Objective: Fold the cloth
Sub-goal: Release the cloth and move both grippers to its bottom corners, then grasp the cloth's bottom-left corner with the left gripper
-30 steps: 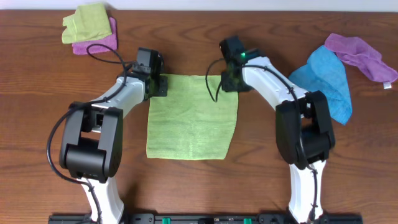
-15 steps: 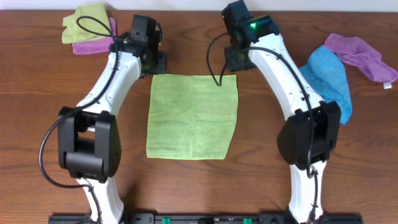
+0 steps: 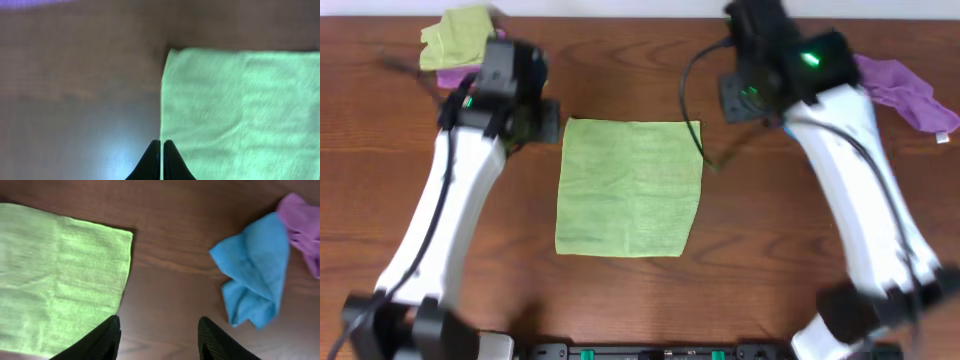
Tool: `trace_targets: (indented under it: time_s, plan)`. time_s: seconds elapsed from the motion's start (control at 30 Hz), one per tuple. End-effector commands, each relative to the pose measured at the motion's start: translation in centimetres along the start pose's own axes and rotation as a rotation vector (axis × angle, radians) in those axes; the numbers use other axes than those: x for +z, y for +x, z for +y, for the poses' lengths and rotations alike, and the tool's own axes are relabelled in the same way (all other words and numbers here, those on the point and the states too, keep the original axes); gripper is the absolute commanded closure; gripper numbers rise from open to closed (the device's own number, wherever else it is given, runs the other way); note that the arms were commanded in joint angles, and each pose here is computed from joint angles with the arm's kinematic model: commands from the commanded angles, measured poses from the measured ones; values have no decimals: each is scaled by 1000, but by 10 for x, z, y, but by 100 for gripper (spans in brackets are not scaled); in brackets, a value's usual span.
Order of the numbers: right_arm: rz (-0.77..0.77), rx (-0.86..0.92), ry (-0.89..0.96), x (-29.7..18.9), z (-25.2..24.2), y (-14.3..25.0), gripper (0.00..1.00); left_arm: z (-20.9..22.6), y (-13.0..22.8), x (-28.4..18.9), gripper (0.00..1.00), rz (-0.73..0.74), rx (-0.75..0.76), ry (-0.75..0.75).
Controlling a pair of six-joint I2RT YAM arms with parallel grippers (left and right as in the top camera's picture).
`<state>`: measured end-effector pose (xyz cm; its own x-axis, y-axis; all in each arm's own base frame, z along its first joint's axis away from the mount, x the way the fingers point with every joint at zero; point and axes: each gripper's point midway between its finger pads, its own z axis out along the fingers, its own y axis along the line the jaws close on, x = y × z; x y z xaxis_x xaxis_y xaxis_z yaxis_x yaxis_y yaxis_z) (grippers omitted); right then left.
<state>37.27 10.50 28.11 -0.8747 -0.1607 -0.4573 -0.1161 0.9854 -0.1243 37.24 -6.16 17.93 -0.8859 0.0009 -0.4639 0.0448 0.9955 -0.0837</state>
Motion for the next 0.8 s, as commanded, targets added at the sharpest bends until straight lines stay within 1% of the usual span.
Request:
trace_targets:
  time_s: [0.0,0.17,0.27,0.3,0.37,0.43,0.5,0.67,0.77]
  plan:
    - [20,19,20,-1,-12,27,48,5,37,4,94,46,-35,-3]
    - [-2,78,-3,-1,-20,96,46,7,88,-9,94,65,-59,20]
    - [-37,105,-114,3,-7,134,40,9,113,-8,94,85,-92,23]
    - [-51,121,-157,6,-2,146,36,8,121,-6,94,96,-105,32]
    - [-66,145,-254,15,13,166,33,4,137,0,94,132,-127,62]
    - [-46,186,-340,27,27,187,34,0,152,7,94,177,-154,86]
    - [14,221,-401,44,40,208,36,-1,168,16,94,216,-175,96]
    - [108,242,-506,70,64,231,36,3,197,29,94,282,-207,79]
    - [156,243,-522,83,71,238,36,5,211,39,94,301,-230,72]
